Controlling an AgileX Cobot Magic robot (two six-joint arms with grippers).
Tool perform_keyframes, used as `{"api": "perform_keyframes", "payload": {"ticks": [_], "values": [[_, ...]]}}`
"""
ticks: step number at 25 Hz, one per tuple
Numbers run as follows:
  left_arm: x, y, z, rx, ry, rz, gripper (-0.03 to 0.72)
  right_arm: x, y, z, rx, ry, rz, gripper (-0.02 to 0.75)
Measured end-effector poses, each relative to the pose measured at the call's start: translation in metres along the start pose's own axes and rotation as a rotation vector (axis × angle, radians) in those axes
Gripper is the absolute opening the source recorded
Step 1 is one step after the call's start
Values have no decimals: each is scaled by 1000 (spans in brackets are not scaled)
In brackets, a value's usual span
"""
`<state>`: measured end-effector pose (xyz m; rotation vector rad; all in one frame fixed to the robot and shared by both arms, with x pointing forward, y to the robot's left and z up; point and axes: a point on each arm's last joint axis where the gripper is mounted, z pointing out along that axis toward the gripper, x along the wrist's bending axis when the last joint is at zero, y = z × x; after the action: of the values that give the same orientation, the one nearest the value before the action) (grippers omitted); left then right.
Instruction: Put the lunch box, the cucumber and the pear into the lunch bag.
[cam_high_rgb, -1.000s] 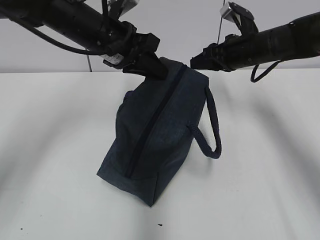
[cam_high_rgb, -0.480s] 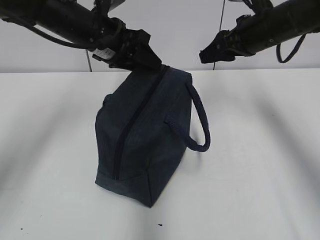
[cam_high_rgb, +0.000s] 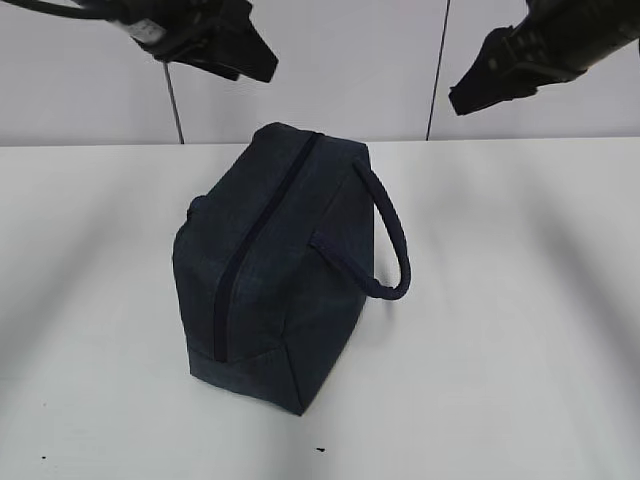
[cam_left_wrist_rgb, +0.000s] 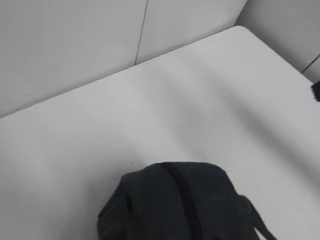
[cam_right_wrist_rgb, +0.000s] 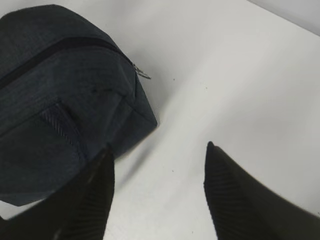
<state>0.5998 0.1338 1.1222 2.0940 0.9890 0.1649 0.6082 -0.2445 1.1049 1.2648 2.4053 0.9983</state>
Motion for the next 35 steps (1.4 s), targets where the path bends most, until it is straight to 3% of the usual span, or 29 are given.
{"api": "perform_keyframes", "payload": {"ticks": [4, 16, 20, 27, 35], "values": [[-7, 0, -35, 28, 104, 30, 333, 8, -2, -27, 46, -56, 48, 446], [-34, -20, -127, 149, 306, -54, 333, 51, -16, -115, 99, -142, 132, 446], [-43, -25, -157, 117, 375, -35, 333, 67, -23, -154, 49, -239, 133, 446], [-70, -40, -215, -24, 441, -78, 333, 96, -39, -211, -83, -360, 167, 445], [-96, -103, -249, -62, 463, -102, 333, 140, -80, -269, -254, -452, 200, 429]]}}
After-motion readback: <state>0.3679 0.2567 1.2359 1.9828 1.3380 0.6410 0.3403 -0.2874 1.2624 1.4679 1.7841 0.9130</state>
